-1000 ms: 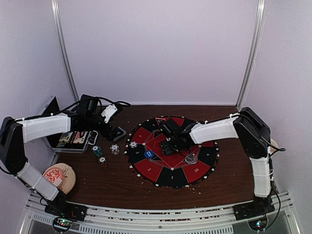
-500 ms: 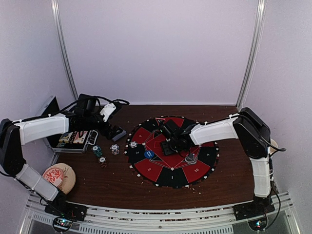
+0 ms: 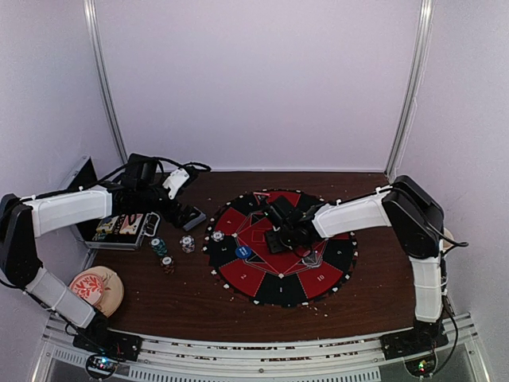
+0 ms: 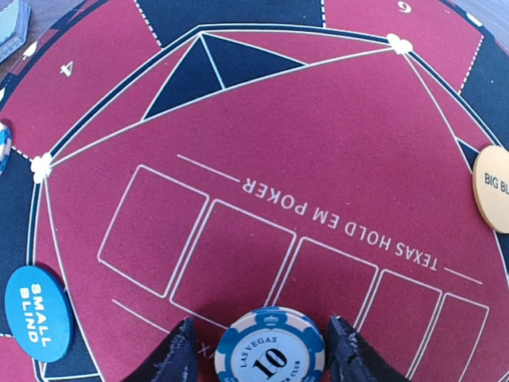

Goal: Distribute texas hold em gaming equipment
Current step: Pick up the pile of poker chips from the poker table mat.

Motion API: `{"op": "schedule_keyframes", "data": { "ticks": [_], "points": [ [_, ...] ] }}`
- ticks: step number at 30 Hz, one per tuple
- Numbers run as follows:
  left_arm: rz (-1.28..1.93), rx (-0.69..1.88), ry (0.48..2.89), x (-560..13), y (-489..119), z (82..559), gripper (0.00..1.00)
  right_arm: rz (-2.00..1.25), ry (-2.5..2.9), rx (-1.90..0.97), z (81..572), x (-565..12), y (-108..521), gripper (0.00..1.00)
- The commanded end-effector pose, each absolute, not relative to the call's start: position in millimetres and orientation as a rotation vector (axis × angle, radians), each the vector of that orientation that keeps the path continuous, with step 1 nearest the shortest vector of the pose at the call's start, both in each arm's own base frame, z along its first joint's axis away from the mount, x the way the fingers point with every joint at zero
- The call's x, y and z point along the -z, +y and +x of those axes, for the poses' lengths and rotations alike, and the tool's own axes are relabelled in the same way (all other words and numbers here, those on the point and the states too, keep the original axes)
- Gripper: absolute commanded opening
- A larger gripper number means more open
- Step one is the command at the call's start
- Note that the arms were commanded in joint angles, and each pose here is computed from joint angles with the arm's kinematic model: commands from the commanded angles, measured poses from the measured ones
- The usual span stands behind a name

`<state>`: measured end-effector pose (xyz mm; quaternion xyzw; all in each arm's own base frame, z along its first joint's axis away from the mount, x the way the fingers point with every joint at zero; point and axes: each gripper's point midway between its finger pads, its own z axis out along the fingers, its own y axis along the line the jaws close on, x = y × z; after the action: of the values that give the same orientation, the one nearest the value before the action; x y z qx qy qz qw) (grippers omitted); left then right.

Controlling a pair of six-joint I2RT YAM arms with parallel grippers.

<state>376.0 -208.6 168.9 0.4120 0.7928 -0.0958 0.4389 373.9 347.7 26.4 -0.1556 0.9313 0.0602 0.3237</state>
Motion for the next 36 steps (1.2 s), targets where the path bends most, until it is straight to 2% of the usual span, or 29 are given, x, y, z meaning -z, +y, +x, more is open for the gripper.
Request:
{"op": "schedule_keyframes", "data": {
  "ticks": [1, 6, 10, 30, 36],
  "points": [
    [0.982, 0.221, 1.919, -185, -206, 381, 0.98, -0.433, 2.535, -0.085, 358, -5, 326, 0.53],
    [0.981, 0.219, 1.914, -186, -206, 380, 0.98, -0.424, 2.533, -0.077, 357, -10, 324, 0.66],
    [0.98, 0.216, 1.913, -186, -206, 380, 0.98, -0.414, 2.534, -0.059, 357, -9, 320, 0.68],
    [0.972, 0.201, 1.913, -187, -204, 382, 0.98, -0.407, 2.53, -0.09, 353, -11, 318, 0.42],
    [0.973, 0.201, 1.912, -187, -204, 382, 0.98, -0.408, 2.517, -0.113, 353, -16, 321, 0.38]
  ]
}}
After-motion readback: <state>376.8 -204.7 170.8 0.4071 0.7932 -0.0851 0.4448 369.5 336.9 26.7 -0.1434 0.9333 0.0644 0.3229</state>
